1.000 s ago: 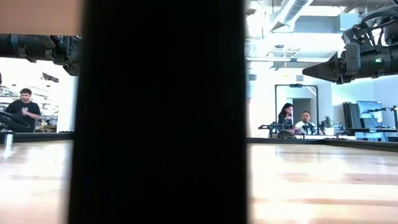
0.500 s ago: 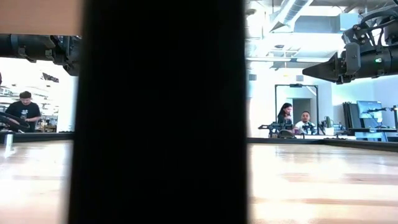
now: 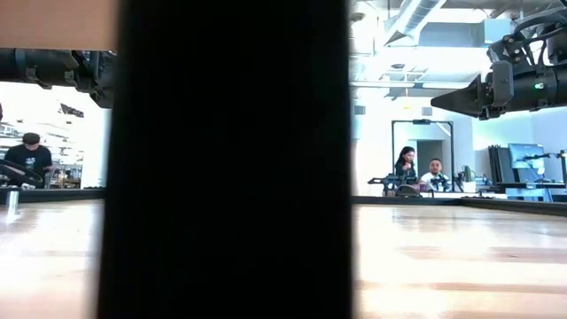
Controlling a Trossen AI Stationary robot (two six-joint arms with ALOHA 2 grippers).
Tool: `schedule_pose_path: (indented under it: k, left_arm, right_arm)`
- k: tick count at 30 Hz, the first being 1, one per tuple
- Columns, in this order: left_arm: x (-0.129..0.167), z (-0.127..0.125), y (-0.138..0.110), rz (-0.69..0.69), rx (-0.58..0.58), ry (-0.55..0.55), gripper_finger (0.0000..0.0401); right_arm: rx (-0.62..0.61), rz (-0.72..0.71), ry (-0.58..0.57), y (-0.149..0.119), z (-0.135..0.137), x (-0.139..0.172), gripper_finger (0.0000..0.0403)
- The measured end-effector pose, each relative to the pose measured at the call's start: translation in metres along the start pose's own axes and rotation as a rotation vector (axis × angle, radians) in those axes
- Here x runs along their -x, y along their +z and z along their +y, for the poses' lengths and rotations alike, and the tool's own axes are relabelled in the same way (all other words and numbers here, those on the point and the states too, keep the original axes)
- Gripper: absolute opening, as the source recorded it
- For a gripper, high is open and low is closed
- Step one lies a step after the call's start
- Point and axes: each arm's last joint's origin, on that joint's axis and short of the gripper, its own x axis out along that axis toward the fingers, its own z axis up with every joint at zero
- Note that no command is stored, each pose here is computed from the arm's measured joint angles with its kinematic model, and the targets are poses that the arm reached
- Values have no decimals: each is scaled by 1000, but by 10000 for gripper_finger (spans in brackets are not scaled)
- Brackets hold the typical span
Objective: Pick and place cans onto a shelf
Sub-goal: Return to Home Position
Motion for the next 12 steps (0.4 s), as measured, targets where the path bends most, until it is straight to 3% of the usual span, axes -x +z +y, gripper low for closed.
schedule_pose_path:
  k: [12]
  left_arm:
    - [0,0,0,0,-7,0,0]
  right_arm:
    - [0,0,0,0,0,0,38]
